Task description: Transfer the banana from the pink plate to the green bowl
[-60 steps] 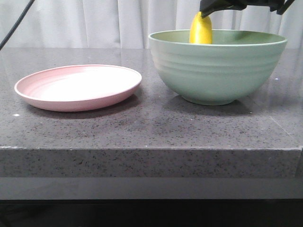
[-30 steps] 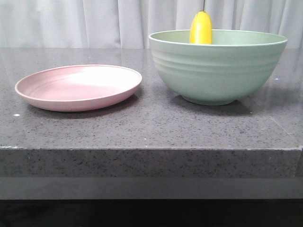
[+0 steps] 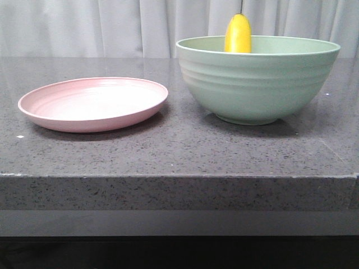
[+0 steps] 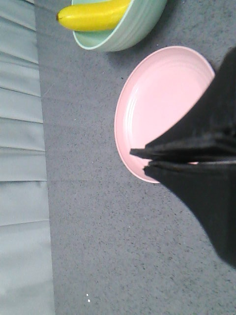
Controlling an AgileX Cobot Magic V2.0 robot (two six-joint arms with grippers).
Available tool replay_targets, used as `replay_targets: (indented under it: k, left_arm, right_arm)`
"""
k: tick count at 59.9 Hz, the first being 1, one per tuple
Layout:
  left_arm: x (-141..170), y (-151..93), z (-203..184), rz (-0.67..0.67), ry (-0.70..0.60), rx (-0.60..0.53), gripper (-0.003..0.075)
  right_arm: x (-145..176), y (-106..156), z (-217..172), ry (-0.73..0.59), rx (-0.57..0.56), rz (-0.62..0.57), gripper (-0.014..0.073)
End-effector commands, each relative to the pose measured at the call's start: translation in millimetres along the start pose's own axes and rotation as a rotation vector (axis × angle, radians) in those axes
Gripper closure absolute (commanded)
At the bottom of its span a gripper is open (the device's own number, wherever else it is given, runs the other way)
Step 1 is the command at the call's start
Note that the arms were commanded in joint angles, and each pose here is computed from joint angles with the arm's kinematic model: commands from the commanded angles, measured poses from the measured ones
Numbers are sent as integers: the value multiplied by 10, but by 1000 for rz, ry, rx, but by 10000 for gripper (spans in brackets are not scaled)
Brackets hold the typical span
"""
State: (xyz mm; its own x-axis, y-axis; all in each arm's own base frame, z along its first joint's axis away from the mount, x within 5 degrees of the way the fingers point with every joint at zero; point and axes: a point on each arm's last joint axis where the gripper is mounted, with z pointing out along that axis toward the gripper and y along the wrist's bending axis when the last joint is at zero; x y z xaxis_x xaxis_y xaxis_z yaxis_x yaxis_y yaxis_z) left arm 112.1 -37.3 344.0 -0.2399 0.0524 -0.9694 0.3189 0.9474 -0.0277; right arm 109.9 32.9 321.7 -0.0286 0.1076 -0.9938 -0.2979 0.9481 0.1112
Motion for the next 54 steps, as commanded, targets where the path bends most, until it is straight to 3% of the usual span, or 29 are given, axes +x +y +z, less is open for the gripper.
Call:
replay_targets:
  k: [1,18,54]
  left_arm:
    - [68,2,-207,-11,-143,-6,741]
    - [560,-8,-609,-11,-287,1,741]
    - [570,-10,-666,-10,-318,1,741]
  right_arm:
    - [14,9,-210,-74,-4,-18,702]
    - [182,16,-557,-194,-17,-27,702]
    - [183,19,-559,-194,-20,-27,702]
